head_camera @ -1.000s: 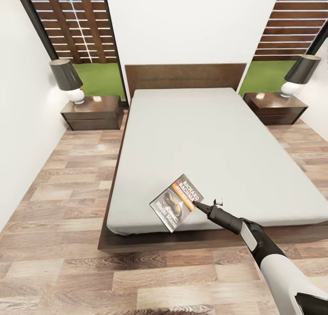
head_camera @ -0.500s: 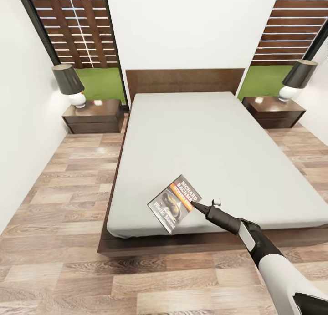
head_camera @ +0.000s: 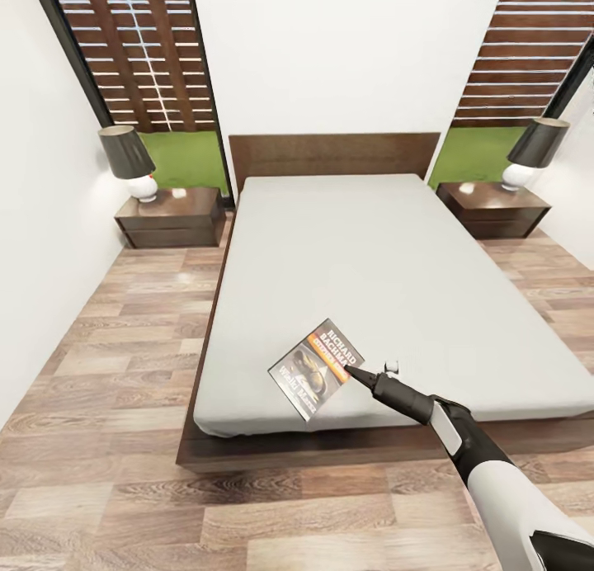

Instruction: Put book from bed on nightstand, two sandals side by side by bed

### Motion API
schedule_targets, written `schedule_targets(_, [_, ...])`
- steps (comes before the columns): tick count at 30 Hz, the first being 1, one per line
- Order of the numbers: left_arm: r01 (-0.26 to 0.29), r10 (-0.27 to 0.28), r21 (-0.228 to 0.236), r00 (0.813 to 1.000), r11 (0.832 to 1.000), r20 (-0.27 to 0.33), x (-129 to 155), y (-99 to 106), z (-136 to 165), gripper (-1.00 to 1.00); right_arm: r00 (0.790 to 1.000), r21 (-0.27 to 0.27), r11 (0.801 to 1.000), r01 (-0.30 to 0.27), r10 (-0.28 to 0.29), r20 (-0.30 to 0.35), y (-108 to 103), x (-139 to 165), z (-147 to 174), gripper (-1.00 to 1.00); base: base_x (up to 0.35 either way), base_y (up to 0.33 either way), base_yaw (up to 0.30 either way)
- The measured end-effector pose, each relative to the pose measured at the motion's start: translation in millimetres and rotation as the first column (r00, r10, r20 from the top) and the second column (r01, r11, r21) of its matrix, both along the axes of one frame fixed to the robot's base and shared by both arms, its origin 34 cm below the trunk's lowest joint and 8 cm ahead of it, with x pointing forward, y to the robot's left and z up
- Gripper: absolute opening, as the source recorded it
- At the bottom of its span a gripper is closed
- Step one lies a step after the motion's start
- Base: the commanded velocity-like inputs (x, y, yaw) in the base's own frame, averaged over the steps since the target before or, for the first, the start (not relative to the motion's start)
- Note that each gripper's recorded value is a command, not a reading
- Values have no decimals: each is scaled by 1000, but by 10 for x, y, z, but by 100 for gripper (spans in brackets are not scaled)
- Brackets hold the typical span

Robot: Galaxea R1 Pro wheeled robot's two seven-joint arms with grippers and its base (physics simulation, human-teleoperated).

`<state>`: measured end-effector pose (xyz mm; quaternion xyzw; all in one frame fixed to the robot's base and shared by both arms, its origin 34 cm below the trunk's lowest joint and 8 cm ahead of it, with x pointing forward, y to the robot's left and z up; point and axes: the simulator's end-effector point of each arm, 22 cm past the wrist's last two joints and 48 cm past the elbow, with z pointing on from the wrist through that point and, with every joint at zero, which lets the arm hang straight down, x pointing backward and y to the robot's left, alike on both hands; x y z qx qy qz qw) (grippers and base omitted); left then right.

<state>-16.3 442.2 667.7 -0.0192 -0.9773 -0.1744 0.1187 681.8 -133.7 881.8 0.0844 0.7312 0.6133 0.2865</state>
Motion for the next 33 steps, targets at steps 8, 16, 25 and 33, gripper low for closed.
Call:
schedule_targets(8, [0, 0, -1, 1000, 1000, 13, 38, -3, -14, 100, 1000, -5, 1000, -1, 1, 10, 1, 13, 61, -100, 0, 0, 0])
schedule_targets(16, [-1, 1, -3, 1000, 1000, 26, 81, -25, -35, 100, 1000, -8, 1000, -2, 2, 21, 4, 22, 125, -100, 0, 0, 0])
schedule_targets(25, [-2, 2, -5, 999, 1000, 41, 130, -38, -55, 100, 999, -9, 1000, -3, 3, 35, 6, 34, 203, -100, 0, 0, 0])
schedule_targets(33, [-2, 2, -5, 999, 1000, 53, 171, -38, -69, 100, 999, 0, 1000, -7, 7, 47, 66, 43, 288, -100, 0, 0, 0])
